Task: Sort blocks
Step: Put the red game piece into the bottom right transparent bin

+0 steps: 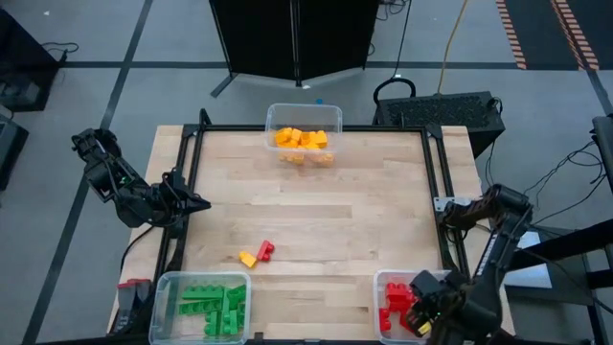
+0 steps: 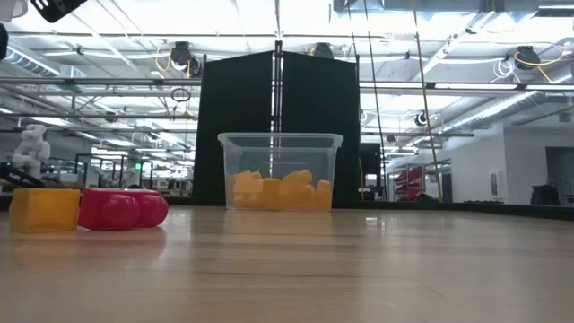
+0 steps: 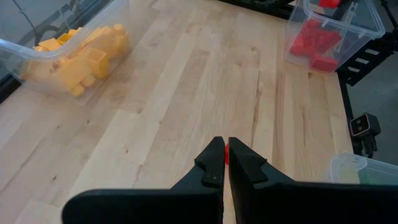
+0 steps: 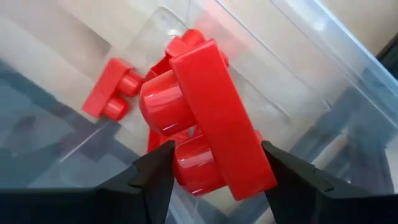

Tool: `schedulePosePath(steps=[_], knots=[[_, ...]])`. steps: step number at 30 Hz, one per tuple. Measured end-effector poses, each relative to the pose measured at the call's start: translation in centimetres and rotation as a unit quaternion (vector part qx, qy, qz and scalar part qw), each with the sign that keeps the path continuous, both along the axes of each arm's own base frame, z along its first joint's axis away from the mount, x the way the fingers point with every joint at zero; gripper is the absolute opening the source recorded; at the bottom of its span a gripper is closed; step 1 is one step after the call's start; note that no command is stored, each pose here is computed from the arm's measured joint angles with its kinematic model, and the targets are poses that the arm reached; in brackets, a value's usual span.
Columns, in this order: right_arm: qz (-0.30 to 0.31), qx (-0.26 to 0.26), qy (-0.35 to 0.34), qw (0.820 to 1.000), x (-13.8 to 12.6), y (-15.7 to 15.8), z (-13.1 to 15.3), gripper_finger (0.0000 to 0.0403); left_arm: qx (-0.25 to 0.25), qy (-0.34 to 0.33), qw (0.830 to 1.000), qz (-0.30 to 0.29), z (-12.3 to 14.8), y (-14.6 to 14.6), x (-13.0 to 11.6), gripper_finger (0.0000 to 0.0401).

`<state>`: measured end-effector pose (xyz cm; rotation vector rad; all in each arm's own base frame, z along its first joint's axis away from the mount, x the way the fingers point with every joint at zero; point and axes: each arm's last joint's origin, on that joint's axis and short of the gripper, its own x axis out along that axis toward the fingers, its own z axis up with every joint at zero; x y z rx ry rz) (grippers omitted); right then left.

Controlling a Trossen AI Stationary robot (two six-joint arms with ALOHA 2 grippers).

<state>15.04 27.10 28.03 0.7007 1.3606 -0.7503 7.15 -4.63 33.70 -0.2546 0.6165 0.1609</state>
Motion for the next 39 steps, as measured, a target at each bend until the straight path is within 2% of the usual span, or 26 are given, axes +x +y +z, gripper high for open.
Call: schedulePosePath(steps=[7, 18, 32, 39], knots=[[0.023, 0.003, 0.049, 0.998, 1.3, 0.2, -1.3, 0.0206, 0.000, 0.000, 1.000, 0.000, 0.0, 0.0, 0.0, 0.0003], [0.044, 0.005, 0.051, 0.998, 2.8, -0.7, -1.4, 0.0212, 0.000, 0.000, 1.000, -0.001, 0.0, 0.0, 0.0, 0.0003], [0.034, 0.016, 0.047, 0.998, 3.0, -0.6, -1.4, 0.0283, 0.007, 0.000, 1.000, -0.007, 0.0, 0.0, 0.0, 0.0003], [0.037, 0.020, 0.043, 0.998, 3.2, -0.6, -1.4, 0.0285, 0.005, 0.002, 1.000, -0.009, 0.0, 0.0, 0.0, 0.0003]])
